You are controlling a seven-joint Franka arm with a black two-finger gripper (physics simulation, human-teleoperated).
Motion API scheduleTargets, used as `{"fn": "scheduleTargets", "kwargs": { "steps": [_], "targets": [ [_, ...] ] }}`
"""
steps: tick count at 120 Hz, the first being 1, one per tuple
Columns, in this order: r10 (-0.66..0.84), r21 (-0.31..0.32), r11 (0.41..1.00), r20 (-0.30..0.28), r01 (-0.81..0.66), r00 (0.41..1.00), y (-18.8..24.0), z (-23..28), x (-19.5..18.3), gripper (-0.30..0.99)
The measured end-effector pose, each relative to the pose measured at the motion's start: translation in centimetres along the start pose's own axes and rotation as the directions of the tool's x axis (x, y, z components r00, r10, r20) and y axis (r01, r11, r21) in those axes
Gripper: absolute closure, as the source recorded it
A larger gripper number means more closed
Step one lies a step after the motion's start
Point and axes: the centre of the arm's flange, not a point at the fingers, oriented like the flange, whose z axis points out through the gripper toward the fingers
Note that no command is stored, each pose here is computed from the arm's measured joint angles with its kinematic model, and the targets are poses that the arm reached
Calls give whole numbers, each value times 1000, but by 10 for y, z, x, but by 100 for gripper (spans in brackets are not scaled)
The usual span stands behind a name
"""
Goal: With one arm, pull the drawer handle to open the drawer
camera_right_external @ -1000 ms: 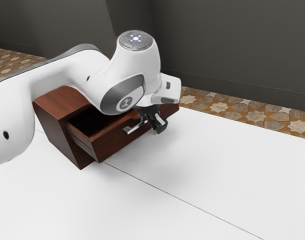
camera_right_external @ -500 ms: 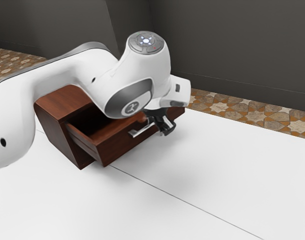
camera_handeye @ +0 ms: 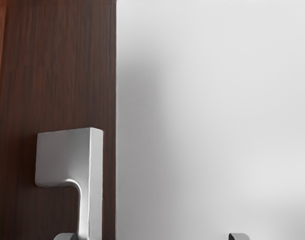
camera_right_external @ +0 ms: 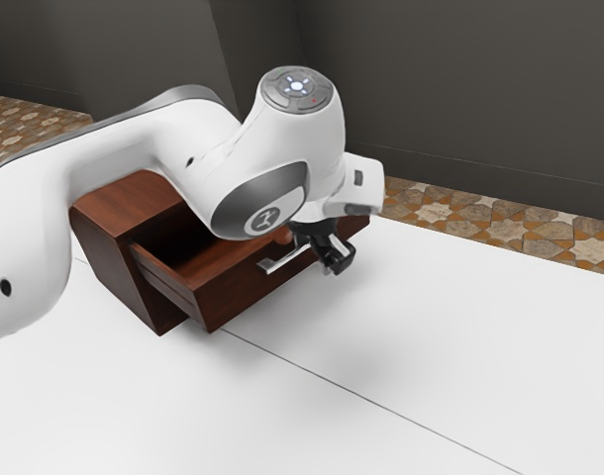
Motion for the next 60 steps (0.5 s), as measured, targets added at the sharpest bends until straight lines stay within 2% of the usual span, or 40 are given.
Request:
{"fn": "scheduleTargets", "kwargs": {
  "steps": [13,37,53,60],
  "targets": [
    [0,5,1000,-4,0,1000,3,-4,0,31],
    [-4,12,1000,-1,4,1000,5,-8,-1,12],
    [16,23,1000,-21,-16,1000,18,-26,2,6],
    [7,14,1000,-52,-6,999,18,-51,1,4]
  ]
}}
